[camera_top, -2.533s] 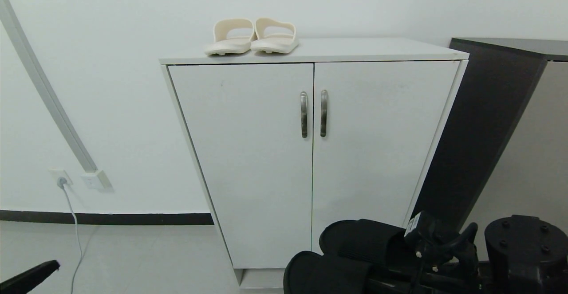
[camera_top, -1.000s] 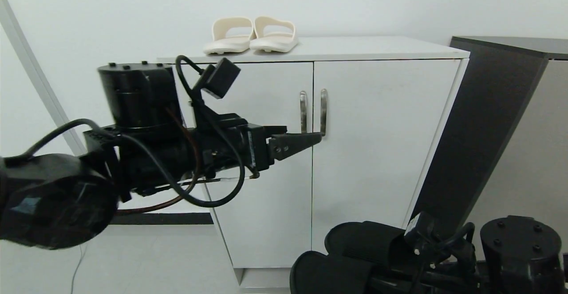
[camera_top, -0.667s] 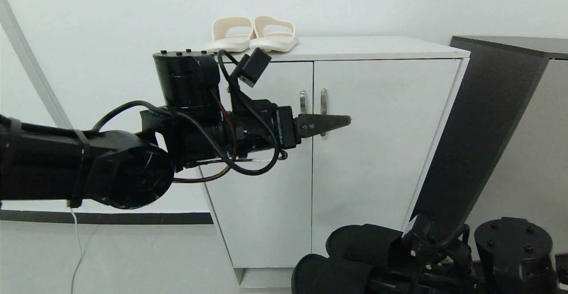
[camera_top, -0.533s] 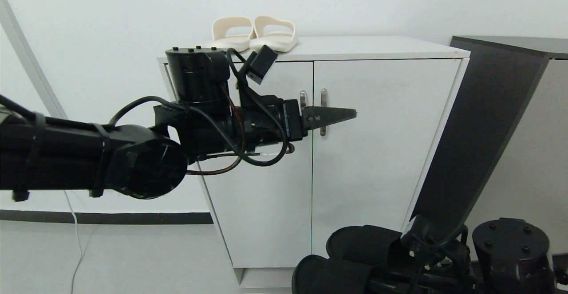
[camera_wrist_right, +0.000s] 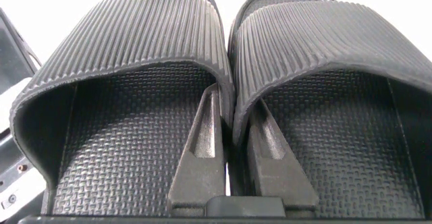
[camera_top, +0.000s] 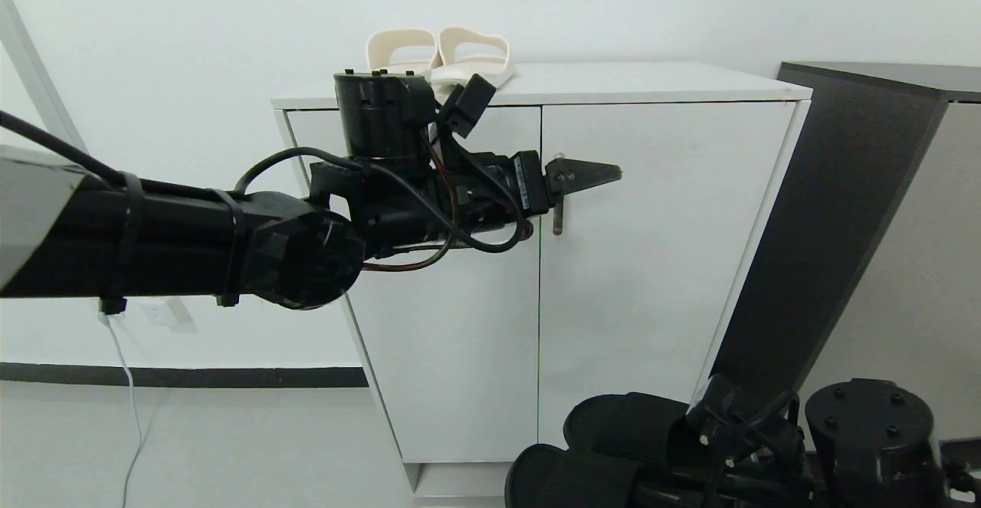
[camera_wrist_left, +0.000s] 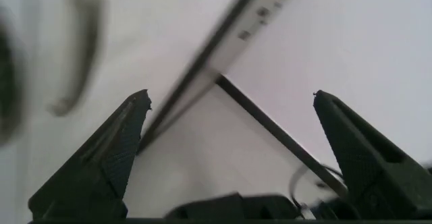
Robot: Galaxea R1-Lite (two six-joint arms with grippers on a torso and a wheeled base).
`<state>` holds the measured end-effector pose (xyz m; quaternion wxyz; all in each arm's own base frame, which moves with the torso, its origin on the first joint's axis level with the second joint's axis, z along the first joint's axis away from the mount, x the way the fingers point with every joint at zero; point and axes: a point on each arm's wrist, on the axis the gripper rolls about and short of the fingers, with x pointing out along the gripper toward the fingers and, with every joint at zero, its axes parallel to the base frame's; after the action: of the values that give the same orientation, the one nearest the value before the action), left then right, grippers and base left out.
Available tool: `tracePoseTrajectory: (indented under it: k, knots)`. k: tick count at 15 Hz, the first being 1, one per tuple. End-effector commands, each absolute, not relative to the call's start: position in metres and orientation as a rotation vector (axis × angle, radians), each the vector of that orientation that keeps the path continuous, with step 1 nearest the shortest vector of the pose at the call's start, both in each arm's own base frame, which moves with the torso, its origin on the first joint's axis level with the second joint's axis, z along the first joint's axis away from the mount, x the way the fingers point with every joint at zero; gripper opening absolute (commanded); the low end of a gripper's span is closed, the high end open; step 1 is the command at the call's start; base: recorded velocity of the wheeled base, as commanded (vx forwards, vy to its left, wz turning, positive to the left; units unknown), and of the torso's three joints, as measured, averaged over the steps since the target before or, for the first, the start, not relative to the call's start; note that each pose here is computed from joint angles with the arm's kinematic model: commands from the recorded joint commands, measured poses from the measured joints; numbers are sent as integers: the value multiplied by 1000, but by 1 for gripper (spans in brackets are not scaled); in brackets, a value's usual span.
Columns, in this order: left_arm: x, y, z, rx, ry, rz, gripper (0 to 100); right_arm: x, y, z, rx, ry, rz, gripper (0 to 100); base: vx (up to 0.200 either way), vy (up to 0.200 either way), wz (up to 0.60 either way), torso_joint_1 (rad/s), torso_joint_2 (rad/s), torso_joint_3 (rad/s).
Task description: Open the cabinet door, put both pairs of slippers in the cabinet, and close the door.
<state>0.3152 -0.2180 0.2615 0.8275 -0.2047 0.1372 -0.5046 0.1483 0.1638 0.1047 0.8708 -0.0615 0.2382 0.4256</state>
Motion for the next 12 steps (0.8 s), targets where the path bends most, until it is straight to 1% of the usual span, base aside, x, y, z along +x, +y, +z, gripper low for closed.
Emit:
tracePoseTrajectory:
  k: [1,5,7,8,12]
  knots:
    - [317,-224,265,-407,268,-1039,100,148,164,104,-130,503,889,0,0,0,0,0,0,0]
    - [329,-235,265,-388,266,-927,100,148,164,104,-130,503,889,0,0,0,0,0,0,0]
    - [331,-236,263,-353,239,-871,100,148,164,103,-130,505,888,0,0,0,0,0,0,0]
    - [332,-235,262,-338,235,-862,100,149,164,103,-130,503,888,0,0,0,0,0,0,0]
    - [339,-241,257,-335,245,-860,100,148,163,103,-130,505,888,0,0,0,0,0,0,0]
